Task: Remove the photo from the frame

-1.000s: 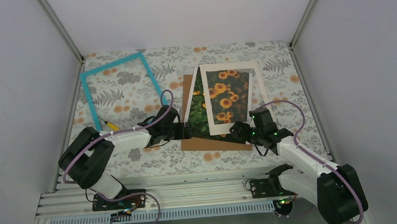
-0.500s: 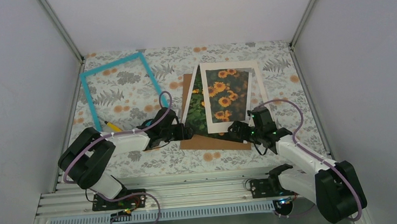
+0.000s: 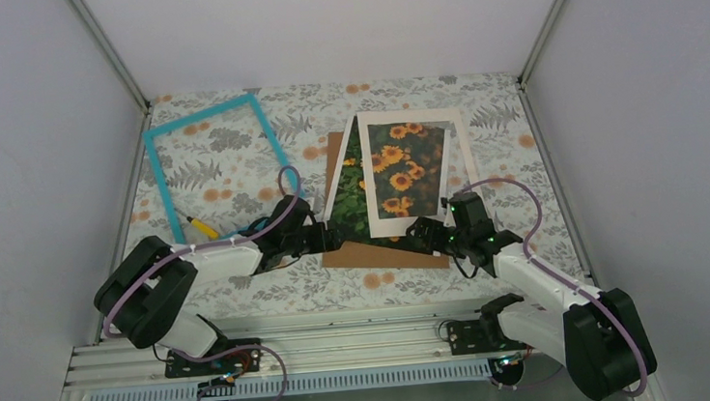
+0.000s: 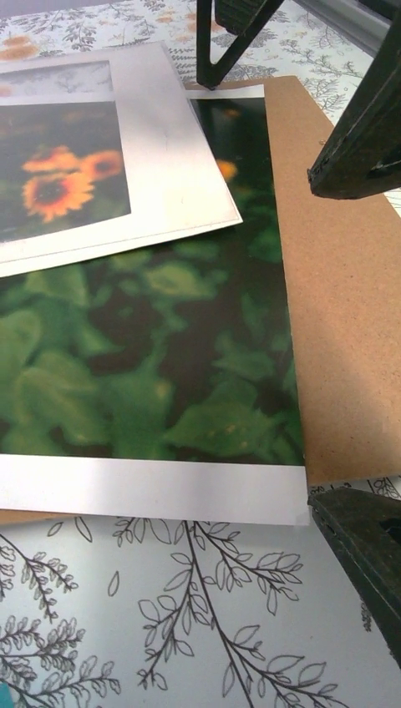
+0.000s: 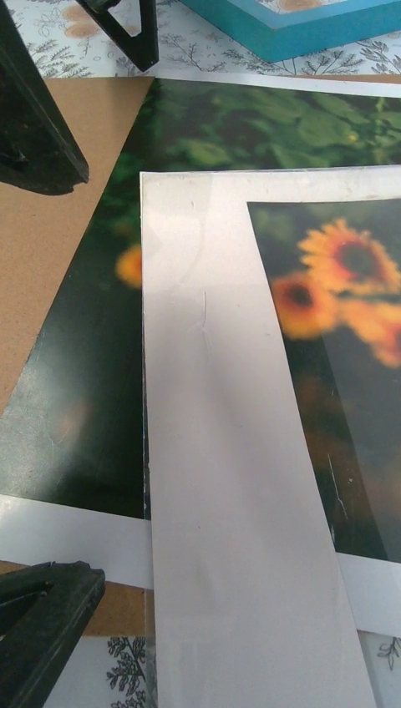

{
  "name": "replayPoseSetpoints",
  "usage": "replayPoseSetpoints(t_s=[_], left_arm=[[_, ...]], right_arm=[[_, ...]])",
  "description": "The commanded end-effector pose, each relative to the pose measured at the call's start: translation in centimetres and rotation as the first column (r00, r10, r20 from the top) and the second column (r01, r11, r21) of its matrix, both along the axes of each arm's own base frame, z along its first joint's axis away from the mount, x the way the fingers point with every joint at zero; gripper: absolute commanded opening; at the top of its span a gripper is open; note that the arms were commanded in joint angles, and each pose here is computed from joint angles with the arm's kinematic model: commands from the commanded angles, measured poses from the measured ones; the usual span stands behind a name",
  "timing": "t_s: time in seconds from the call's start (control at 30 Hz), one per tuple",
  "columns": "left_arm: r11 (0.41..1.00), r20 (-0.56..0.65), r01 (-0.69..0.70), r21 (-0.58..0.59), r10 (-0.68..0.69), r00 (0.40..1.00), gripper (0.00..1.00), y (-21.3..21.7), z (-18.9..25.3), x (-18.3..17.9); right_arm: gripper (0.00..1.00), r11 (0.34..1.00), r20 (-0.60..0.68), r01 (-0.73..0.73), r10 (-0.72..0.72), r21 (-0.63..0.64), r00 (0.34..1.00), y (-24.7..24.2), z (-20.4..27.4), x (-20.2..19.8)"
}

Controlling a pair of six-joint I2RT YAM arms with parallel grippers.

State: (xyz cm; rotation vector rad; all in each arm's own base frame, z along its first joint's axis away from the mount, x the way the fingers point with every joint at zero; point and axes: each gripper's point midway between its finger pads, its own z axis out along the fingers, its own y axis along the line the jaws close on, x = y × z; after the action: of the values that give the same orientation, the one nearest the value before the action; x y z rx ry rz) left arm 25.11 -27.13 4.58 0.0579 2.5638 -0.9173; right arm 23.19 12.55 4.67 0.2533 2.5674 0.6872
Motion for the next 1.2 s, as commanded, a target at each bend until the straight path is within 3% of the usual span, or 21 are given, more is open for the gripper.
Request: replayPoseSetpoints(t_s=[0.0, 0.37, 0.73, 1.17], left_arm=[[1.000, 0.043, 0.012, -0.001, -0.012, 0.999, 0.86, -0.6, 1.2, 0.9], [0.989, 0.010, -0.096, 0.113, 0.096, 0.995, 0.87, 1.6, -0.4, 1.7], [0.999, -0.035, -0.041, 0.030, 0.042, 0.999, 0.86, -0.1, -1.0, 2.1], [0.996, 0.031, -0.023, -0.082, 0.026, 0.999, 0.81, -1.3, 3.2, 2.8]], right_arm=[[1.00, 1.000, -0.053, -0.028, 0.028, 0.007, 0.998, 0.1, -1.3, -1.4], [1.00, 1.000, -0.053, -0.026, 0.026, 0.001, 0.998, 0.0, -1.4, -1.5], [1.00, 1.000, -0.047, -0.024, 0.024, -0.001, 0.999, 0.0, -1.3, -1.4], [1.00, 1.000, -0.039, -0.022, 0.022, 0.002, 0.999, 0.0, -1.2, -1.3]])
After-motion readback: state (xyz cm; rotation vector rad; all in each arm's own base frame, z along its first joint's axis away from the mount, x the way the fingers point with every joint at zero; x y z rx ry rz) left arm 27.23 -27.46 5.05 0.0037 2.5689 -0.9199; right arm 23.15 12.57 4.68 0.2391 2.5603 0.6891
